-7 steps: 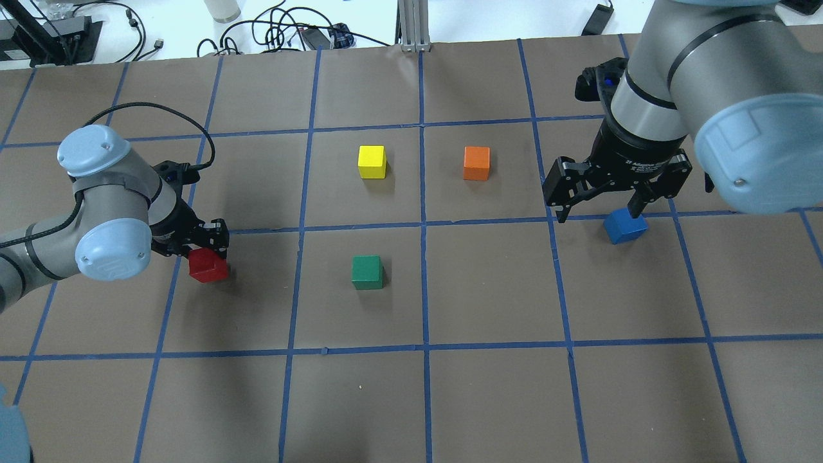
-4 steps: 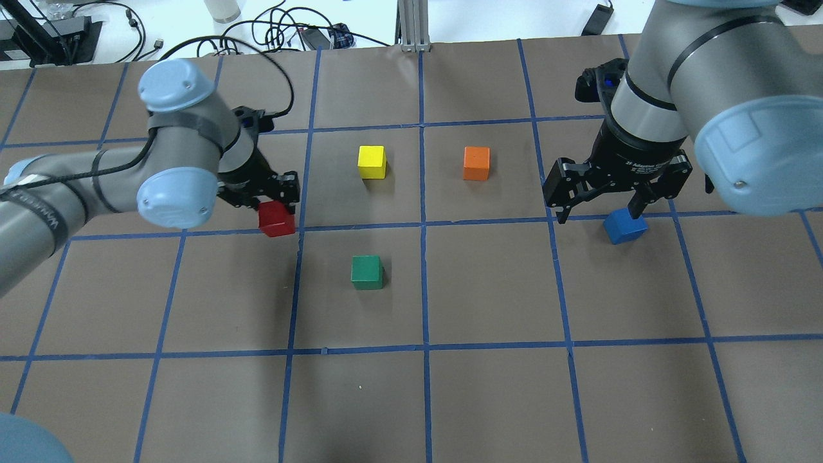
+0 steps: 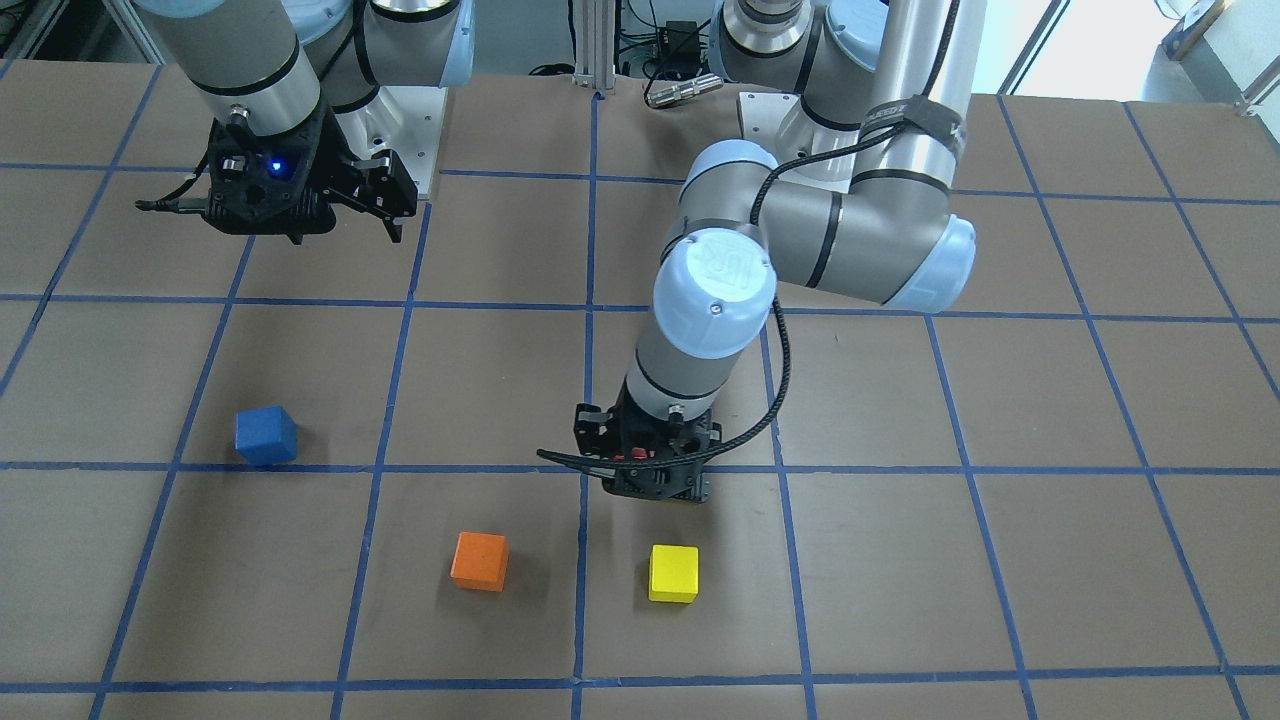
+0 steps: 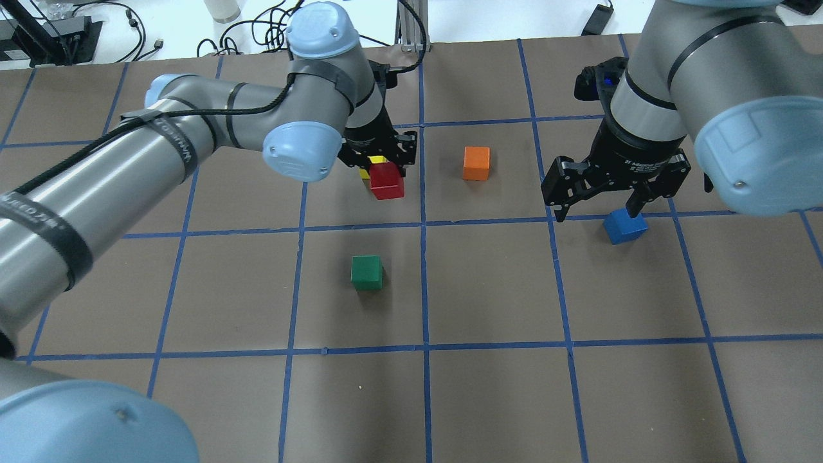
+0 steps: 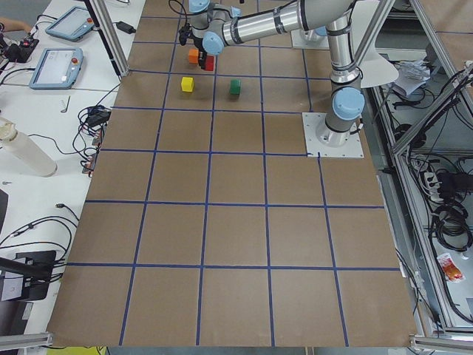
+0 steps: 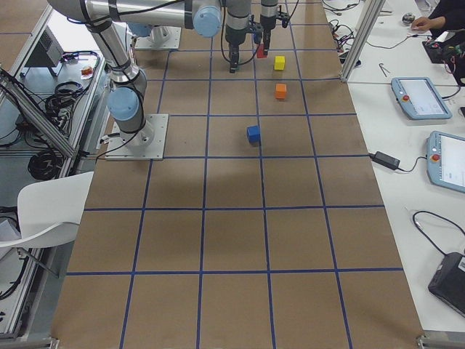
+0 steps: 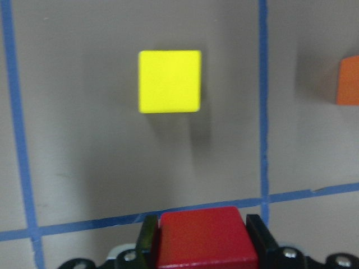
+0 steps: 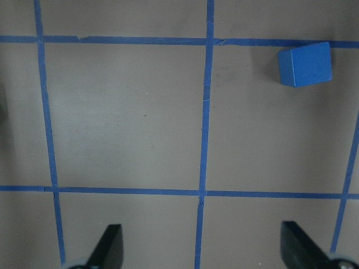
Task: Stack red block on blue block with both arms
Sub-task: 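Carry the red cube with the left gripper toward the table center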
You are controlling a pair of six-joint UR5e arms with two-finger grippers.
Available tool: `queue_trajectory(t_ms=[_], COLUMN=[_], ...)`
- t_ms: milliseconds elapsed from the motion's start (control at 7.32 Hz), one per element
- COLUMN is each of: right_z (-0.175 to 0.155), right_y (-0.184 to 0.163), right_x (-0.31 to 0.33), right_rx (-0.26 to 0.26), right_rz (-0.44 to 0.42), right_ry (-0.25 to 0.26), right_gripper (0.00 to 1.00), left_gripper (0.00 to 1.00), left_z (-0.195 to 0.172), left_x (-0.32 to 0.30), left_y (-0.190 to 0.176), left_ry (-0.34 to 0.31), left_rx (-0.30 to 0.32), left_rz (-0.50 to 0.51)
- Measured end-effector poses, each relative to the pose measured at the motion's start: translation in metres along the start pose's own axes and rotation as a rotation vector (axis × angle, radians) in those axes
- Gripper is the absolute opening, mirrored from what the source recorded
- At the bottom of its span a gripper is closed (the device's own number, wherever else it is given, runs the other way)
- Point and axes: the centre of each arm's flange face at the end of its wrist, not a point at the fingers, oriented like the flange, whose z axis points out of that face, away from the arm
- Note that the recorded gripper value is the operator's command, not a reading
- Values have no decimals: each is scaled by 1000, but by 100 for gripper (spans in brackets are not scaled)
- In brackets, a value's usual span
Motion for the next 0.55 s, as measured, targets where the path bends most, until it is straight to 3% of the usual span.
queue_trajectory(t_ms=[547], right_z=[0], right_y=[0], right_x=[0], right_rx=[1], right_rz=[1], right_ry=[-4], right_gripper=[100], left_gripper=[0], left_z=[36], left_x=[49], left_y=[3], left_ry=[-4], left_rx=[-18], left_rz=[7])
